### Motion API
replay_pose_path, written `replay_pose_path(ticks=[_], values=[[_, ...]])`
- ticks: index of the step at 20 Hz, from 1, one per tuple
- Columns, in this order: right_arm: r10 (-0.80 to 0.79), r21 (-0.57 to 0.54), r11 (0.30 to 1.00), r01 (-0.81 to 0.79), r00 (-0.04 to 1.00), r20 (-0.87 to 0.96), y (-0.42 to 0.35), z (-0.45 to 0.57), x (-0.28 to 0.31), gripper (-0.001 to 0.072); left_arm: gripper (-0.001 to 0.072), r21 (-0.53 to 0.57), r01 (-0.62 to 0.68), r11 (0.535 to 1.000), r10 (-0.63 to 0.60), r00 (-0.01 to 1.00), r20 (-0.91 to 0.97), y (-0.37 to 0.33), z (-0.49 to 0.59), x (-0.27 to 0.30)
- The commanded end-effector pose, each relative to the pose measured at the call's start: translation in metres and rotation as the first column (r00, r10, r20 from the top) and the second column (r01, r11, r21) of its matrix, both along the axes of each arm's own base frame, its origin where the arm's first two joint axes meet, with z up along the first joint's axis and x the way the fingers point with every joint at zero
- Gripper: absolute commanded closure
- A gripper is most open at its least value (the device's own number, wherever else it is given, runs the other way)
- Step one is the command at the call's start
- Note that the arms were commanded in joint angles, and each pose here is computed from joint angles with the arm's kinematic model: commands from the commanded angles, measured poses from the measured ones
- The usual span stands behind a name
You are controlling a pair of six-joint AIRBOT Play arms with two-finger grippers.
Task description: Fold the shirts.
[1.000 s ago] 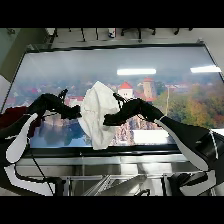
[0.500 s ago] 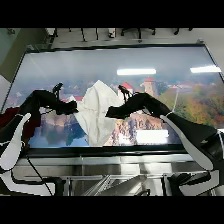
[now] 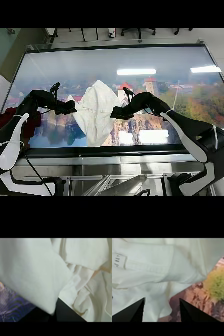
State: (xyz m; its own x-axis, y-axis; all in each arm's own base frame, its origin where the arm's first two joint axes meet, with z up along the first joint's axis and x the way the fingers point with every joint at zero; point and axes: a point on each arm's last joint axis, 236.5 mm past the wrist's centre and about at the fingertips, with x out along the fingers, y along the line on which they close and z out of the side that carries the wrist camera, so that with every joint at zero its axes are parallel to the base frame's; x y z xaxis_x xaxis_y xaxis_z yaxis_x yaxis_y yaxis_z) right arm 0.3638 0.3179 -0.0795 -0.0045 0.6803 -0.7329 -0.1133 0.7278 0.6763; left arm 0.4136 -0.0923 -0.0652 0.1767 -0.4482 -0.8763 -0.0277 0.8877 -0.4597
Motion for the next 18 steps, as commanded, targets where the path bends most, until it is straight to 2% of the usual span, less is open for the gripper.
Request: replay_pose_path(ticks=[1, 6, 8, 9, 10, 11, 14, 16, 18], values=[[-0.013, 0.002, 1.0, 0.013, 1.0, 0.002, 0.017, -0.015, -0.001, 0.0228, 0.0693, 0.001, 0.001, 1.0, -0.001, 1.0, 0.005, 0.0, 0.001, 0.001], [-0.023, 0.029, 0.999, 0.022, 0.998, 0.063, 0.033, 0.0, 0.012, 0.0234, 0.0693, 0.0, 0.001, 1.0, -0.001, 1.0, 0.005, 0.0, 0.001, 0.001], [-0.035, 0.039, 0.999, 0.032, 0.997, 0.07, 0.037, 0.002, 0.015, 0.0463, 0.0693, 0.0, 0.0, 1.0, 0.0, 1.0, 0.005, 0.0, 0.001, 0.001], [-0.041, 0.05, 0.998, 0.038, 0.997, 0.065, 0.039, 0.004, 0.015, 0.0484, 0.0693, -0.001, -0.001, 1.0, 0.001, 1.0, 0.006, 0.0, 0.001, 0.001], [-0.042, 0.054, 0.998, 0.039, 0.997, 0.064, 0.04, 0.005, 0.014, 0.0548, 0.0693, -0.003, 0.001, 1.0, -0.001, 1.0, 0.003, -0.001, 0.001, 0.001], [-0.044, 0.06, 0.997, 0.04, 0.997, 0.062, 0.042, 0.006, 0.014, 0.0687, 0.0693, -0.011, 0.006, 1.0, -0.006, 1.0, -0.005, -0.003, 0.004, -0.002], [-0.055, 0.094, 0.995, 0.044, 0.992, 0.112, 0.04, 0.037, 0.025, 0.0689, 0.0693, -0.013, 0.016, 1.0, -0.015, 0.997, 0.074, -0.003, 0.045, -0.003], [-0.071, 0.157, 0.987, 0.035, 0.97, 0.234, 0.024, 0.105, 0.045, 0.0689, 0.0693, -0.008, 0.0, 1.0, 0.002, 0.978, 0.209, 0.009, 0.11, 0.002], [-0.152, 0.242, 0.969, 0.054, 0.9, 0.408, -0.011, 0.213, 0.062, 0.0688, 0.0693, 0.005, -0.025, 1.0, 0.022, 0.923, 0.384, 0.027, 0.202, 0.0]])
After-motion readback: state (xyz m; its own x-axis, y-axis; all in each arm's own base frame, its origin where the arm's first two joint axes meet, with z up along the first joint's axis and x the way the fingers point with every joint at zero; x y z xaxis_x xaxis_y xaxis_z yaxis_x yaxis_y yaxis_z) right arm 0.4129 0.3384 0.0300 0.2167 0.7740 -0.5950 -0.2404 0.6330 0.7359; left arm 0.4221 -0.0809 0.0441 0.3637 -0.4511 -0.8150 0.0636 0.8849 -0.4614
